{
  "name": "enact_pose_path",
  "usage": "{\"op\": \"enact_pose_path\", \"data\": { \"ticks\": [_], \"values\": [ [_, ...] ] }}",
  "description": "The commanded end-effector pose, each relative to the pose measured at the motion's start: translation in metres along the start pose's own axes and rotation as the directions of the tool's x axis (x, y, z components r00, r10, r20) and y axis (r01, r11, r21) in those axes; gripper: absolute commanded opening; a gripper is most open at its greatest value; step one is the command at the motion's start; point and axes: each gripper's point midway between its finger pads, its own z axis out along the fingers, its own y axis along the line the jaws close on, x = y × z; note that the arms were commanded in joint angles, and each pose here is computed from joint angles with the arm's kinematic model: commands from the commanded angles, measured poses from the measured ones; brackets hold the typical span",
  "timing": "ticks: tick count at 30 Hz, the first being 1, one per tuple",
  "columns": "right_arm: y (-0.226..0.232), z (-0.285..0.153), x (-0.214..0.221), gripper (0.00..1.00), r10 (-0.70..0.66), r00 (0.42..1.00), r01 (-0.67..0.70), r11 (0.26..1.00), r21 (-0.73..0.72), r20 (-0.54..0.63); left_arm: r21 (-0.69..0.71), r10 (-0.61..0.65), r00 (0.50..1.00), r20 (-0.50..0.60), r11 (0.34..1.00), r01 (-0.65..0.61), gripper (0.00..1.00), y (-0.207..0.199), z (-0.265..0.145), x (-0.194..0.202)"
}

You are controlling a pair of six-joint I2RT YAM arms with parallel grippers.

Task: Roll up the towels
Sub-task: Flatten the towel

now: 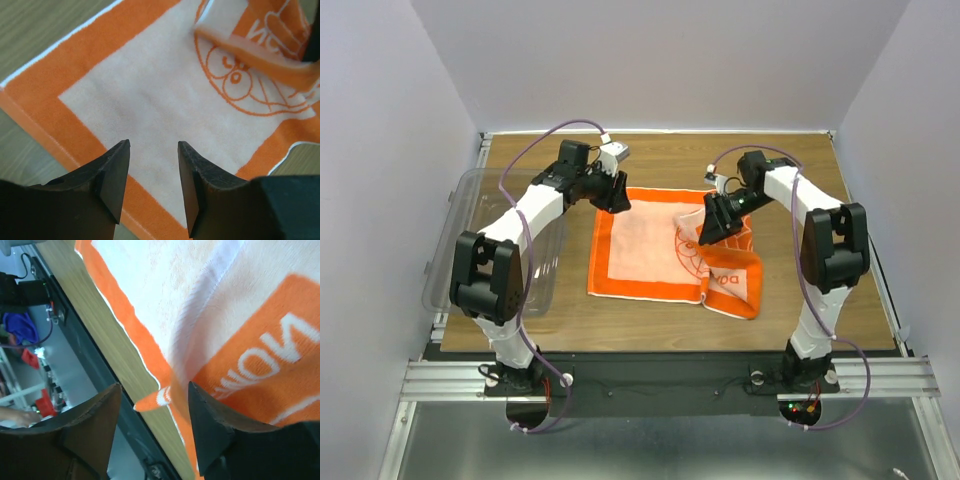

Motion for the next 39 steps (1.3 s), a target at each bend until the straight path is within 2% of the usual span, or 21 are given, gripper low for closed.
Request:
{"op": "enact_pose_path", "data": {
  "ticks": [1, 3, 4, 6, 7, 10, 14, 21, 29, 34, 35, 36, 37, 39],
  "values": [
    [-0.003, -0.015, -0.037, 0.63, -0.051, 0.991, 0.042, 0.996, 0.077, 0.121, 0.078, 0.036, 0.996, 0.084, 0.996, -0.042, 0.54, -0.031, -0.012, -0.028],
    [-0.003, -0.041, -0.036, 0.66, -0.142, 0.979, 0.117, 0.979, 0.167, 0.145, 0.080, 0.030, 0.997, 0.072, 0.996, -0.036, 0.54, -0.032, -0.010, -0.024],
    [-0.014, -0.048, -0.028, 0.66, -0.144, 0.981, 0.111, 0.965, 0.236, 0.128, 0.085, 0.022, 0.998, 0.062, 0.996, -0.027, 0.54, -0.031, -0.007, -0.020],
    [-0.021, -0.071, -0.016, 0.66, -0.227, 0.968, 0.182, 0.927, 0.328, 0.103, 0.095, 0.018, 0.999, 0.046, 0.995, -0.023, 0.54, -0.033, -0.004, -0.015],
    [-0.032, -0.078, -0.008, 0.64, -0.240, 0.968, 0.195, 0.897, 0.396, 0.067, 0.097, 0.019, 0.999, 0.039, 0.995, -0.023, 0.54, -0.033, -0.001, -0.012],
    [-0.054, -0.081, 0.021, 0.59, -0.284, 0.957, 0.276, 0.844, 0.460, -0.052, 0.119, 0.032, 0.999, 0.021, 0.992, -0.034, 0.54, -0.041, 0.005, -0.006],
    [-0.068, -0.070, 0.031, 0.62, -0.318, 0.941, 0.336, 0.835, 0.435, -0.116, 0.121, 0.046, 0.999, -0.005, 0.992, -0.045, 0.54, -0.045, 0.015, 0.001],
    [-0.083, -0.056, 0.018, 0.68, -0.339, 0.934, 0.354, 0.844, 0.403, -0.111, 0.110, 0.041, 0.996, -0.075, 0.993, -0.033, 0.56, -0.042, 0.031, 0.020],
    [-0.091, -0.034, 0.035, 0.65, -0.317, 0.935, 0.352, 0.877, 0.328, -0.157, 0.099, -0.002, 0.990, -0.138, 0.995, 0.016, 0.56, -0.029, 0.055, 0.036],
    [-0.081, -0.033, 0.048, 0.49, -0.312, 0.933, 0.352, 0.893, 0.280, -0.179, 0.079, -0.024, 0.987, -0.161, 0.996, 0.037, 0.56, -0.022, 0.066, 0.043],
    [-0.079, -0.034, 0.050, 0.36, -0.314, 0.933, 0.354, 0.894, 0.275, -0.177, 0.065, -0.028, 0.986, -0.164, 0.997, 0.039, 0.55, -0.019, 0.067, 0.045],
    [-0.077, -0.034, 0.051, 0.28, -0.317, 0.931, 0.357, 0.894, 0.271, -0.181, 0.056, -0.038, 0.985, -0.169, 0.997, 0.048, 0.54, -0.017, 0.068, 0.046],
    [-0.074, -0.037, 0.055, 0.15, -0.312, 0.930, 0.356, 0.897, 0.264, -0.193, 0.034, -0.045, 0.983, -0.179, 0.998, 0.051, 0.53, -0.013, 0.070, 0.050],
    [-0.069, -0.043, 0.059, 0.02, -0.300, 0.934, 0.345, 0.900, 0.266, -0.194, 0.022, -0.058, 0.979, -0.194, 0.998, 0.063, 0.52, -0.010, 0.073, 0.057]
  ]
}}
